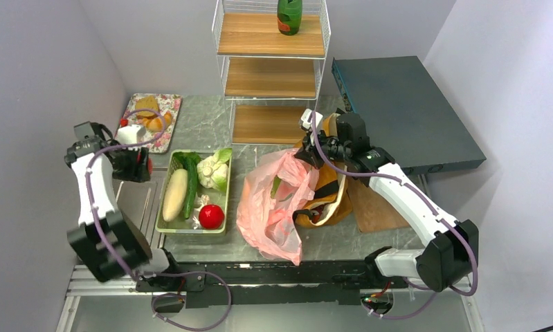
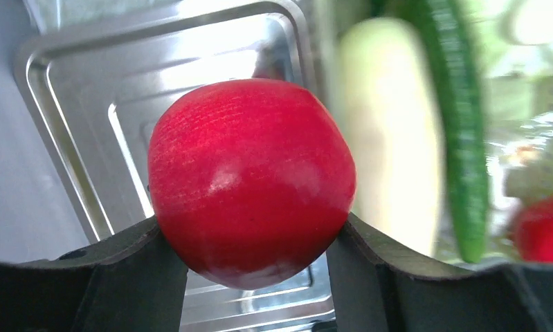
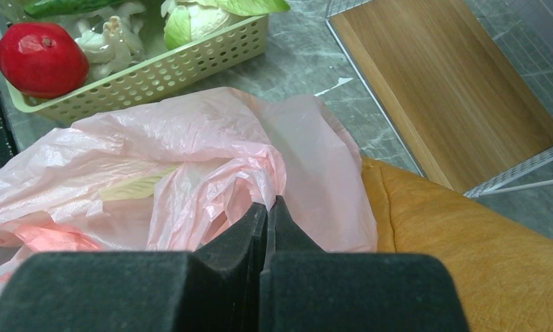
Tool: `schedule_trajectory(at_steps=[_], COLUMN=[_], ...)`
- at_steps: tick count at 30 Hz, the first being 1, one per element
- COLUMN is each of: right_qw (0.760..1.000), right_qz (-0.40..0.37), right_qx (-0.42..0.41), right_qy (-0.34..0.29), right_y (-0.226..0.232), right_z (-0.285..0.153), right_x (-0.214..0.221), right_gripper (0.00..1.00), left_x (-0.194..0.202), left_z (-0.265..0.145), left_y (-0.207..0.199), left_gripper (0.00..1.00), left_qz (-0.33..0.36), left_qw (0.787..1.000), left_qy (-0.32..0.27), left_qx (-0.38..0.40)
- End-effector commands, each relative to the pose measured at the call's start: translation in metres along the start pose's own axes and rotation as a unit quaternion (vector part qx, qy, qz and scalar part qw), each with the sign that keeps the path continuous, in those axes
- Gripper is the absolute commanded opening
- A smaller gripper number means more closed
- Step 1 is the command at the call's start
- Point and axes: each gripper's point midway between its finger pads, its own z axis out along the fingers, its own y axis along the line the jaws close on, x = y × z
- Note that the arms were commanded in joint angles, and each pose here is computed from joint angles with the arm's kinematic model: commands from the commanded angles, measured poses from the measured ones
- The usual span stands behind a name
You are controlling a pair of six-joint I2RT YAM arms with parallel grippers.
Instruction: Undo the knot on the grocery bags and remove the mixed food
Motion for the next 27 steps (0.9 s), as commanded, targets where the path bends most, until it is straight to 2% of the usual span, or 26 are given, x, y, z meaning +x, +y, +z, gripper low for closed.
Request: schedule_trajectory(at_steps=[1,3,8,9,10,13,16,18,20,22,24,27], right_qw=[1.000,1.000,1.000,1.000,1.000,1.000,1.000,1.000,1.000,1.000,1.000,1.000], right_qz=[-0.015,-0.016,-0.016,-0.017,-0.018,-0.017,-0.014,-0.013,-0.011,-0.007,-0.002,0.003], right_qx=[-0.003,-0.003,-0.002,-0.001,-0.001,-0.001,-0.001,-0.002,0.001,0.002,0.003,0.002], right_qy=[-0.024,-0.023,-0.015,-0.015,-0.015,-0.015,-0.015,-0.015,-0.012,-0.011,-0.010,-0.007], right_y=[-0.002,-0.002,-0.002,-0.002,-0.002,-0.001,0.000,0.001,0.000,0.000,0.000,0.002], right_z=[0.001,0.000,-0.002,-0.002,-0.003,-0.003,-0.004,-0.004,-0.004,-0.004,-0.004,-0.004], right_x=[-0.017,-0.016,-0.014,-0.015,-0.015,-0.013,-0.012,-0.011,-0.010,-0.010,-0.008,-0.004], right_gripper=[0.00,0.00,0.00,0.00,0.00,0.00,0.00,0.00,0.00,0.00,0.00,0.00], left_x=[0.023,0.039,0.054,0.057,0.061,0.067,0.048,0.016,-0.019,-0.046,-0.049,-0.025], left_z=[0.021,0.043,0.074,0.076,0.077,0.073,0.049,0.022,-0.007,-0.034,-0.050,-0.058], left_y=[0.062,0.080,0.104,0.107,0.109,0.111,0.101,0.090,0.064,0.018,-0.047,-0.137], left_gripper=[0.40,0.41,0.43,0.47,0.56,0.98,0.99,0.99,1.00,0.99,0.99,0.99], left_qz=[-0.027,-0.047,-0.084,-0.086,-0.085,-0.080,-0.064,-0.043,-0.004,0.083,0.170,0.277], left_qw=[0.998,0.995,0.988,0.987,0.986,0.984,0.989,0.996,1.000,0.992,0.967,0.909], left_qy=[0.054,0.087,0.123,0.131,0.138,0.152,0.124,0.072,0.010,-0.056,-0.086,-0.091], left_qx=[-0.033,-0.032,-0.037,-0.040,-0.043,-0.052,-0.038,-0.022,0.019,0.083,0.171,0.296])
